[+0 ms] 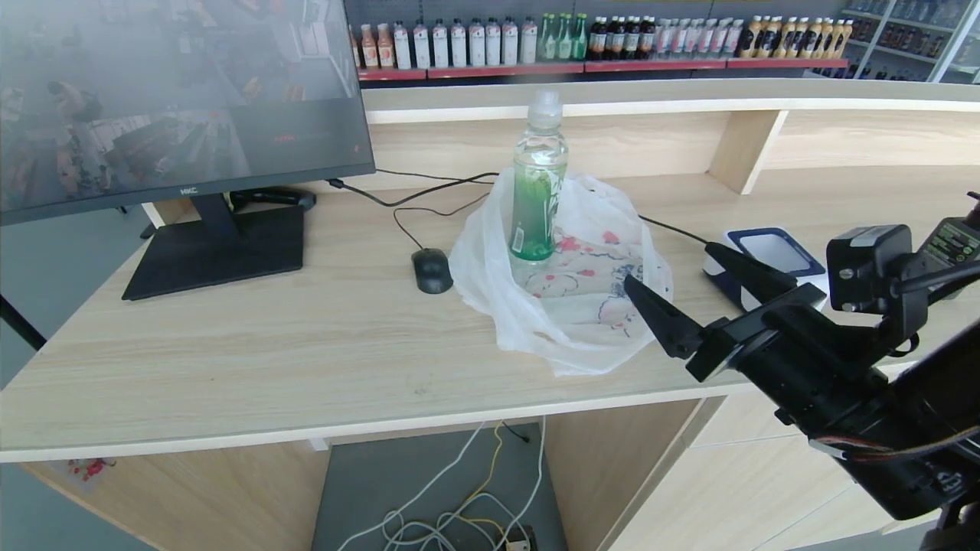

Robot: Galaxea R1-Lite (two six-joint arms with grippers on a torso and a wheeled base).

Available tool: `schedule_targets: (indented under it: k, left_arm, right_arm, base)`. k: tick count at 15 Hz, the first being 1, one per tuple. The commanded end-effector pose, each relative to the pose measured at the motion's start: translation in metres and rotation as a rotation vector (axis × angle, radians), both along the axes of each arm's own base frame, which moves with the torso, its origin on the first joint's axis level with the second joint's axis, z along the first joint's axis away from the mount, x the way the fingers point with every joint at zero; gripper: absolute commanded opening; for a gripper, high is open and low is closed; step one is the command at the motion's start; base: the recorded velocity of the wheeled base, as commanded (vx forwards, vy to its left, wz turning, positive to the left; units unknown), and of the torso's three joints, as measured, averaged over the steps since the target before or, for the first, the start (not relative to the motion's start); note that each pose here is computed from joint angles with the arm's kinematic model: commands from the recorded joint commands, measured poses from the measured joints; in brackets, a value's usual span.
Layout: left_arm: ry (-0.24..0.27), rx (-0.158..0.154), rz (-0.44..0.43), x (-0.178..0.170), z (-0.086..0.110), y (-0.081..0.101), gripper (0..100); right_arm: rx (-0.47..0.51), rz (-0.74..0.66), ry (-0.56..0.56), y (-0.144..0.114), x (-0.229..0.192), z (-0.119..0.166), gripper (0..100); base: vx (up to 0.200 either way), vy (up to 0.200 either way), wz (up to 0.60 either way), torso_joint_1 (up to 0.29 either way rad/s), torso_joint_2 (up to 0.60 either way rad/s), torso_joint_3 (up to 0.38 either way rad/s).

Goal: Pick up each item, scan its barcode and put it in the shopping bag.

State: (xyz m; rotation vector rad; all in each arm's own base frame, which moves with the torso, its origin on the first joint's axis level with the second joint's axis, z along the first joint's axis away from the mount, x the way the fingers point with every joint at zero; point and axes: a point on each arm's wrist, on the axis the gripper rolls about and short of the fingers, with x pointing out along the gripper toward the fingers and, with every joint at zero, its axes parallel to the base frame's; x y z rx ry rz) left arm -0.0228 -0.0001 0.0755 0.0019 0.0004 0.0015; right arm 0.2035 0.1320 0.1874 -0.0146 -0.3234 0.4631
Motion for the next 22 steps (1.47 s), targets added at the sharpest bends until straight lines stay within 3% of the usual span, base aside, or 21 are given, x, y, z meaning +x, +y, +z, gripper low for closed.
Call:
schedule_targets:
  k: [1, 22]
  left_arm:
    - [0.000, 0.000, 0.000, 0.0000, 0.0000, 0.0000, 100]
    - [0.000, 0.000, 0.000, 0.0000, 0.0000, 0.0000, 100]
  right_arm:
    - [0.005, -0.029, -0.008, -0.0147, -0.0103, 0.0026, 100]
    - [-0.007, -0.033, 0.008, -0.0170, -0.0127, -0.0019, 100]
  base:
    - [0.000, -0.200, 0.00, -0.012, 0.01, 0.002]
    - [0.000, -0.200, 0.00, 0.002, 0.00, 0.003]
